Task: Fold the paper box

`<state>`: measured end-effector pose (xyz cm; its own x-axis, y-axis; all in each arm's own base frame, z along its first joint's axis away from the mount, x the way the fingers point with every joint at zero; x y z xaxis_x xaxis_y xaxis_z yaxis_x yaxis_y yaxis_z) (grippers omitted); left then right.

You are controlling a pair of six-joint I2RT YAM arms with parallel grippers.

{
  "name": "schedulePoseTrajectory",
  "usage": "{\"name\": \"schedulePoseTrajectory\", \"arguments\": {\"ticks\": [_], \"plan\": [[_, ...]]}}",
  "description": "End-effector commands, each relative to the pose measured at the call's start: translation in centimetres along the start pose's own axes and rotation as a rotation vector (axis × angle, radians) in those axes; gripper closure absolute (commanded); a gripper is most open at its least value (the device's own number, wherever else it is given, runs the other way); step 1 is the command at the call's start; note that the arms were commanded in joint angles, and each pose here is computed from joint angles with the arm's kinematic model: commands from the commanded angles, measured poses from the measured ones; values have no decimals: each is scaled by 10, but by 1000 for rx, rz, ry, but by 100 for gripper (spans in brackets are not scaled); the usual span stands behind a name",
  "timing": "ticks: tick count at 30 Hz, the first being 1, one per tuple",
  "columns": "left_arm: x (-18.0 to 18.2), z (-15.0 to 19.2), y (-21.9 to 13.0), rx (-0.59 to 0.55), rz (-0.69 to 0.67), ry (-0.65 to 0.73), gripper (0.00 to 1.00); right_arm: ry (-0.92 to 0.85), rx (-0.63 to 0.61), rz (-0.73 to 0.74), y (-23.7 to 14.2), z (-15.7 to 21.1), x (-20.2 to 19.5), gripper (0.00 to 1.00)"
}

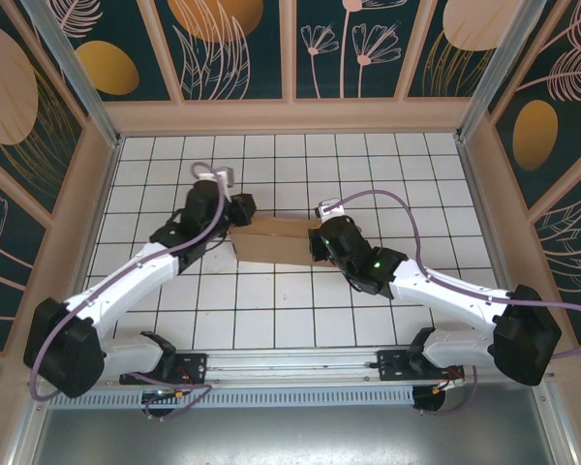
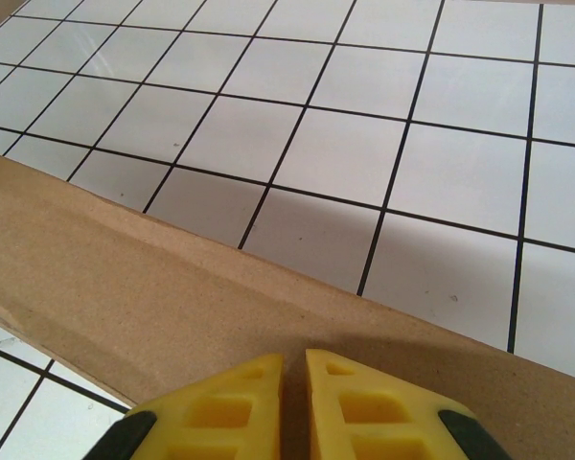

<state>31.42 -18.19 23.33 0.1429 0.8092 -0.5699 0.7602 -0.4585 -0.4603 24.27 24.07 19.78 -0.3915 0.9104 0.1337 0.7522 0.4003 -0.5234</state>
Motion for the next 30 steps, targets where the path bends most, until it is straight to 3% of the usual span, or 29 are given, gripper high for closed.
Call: {"name": "schedulePoseTrajectory", "arguments": {"ticks": [1,5,12,21,30], "plan": [[21,16,-9,53,-30,-75,62,-52,186,70,9,51,-14,86],[24,10,-24,25,-17,-112,50,-53,203,64,11,53,-12,85],[26,18,-27,73,16,-144,44,-40,217,50,15,55,-8,84],[51,23,-26,62,-86,-146,38,-45,220,40,15,55,-5,84],[32,34,-11,118,107,-184,37,-44,226,36,17,57,-1,84]]}}
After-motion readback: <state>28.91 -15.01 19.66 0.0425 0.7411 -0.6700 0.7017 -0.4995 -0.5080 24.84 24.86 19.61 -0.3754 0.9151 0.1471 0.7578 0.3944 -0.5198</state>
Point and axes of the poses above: each hand's point on the last joint's axis, 136 mm out from that joint toward the fingers, its own y axis out along the fingers, its own x axis along the line the jaws close on, z = x × y, the point moved 4 cm from there along -y, back along the fingers
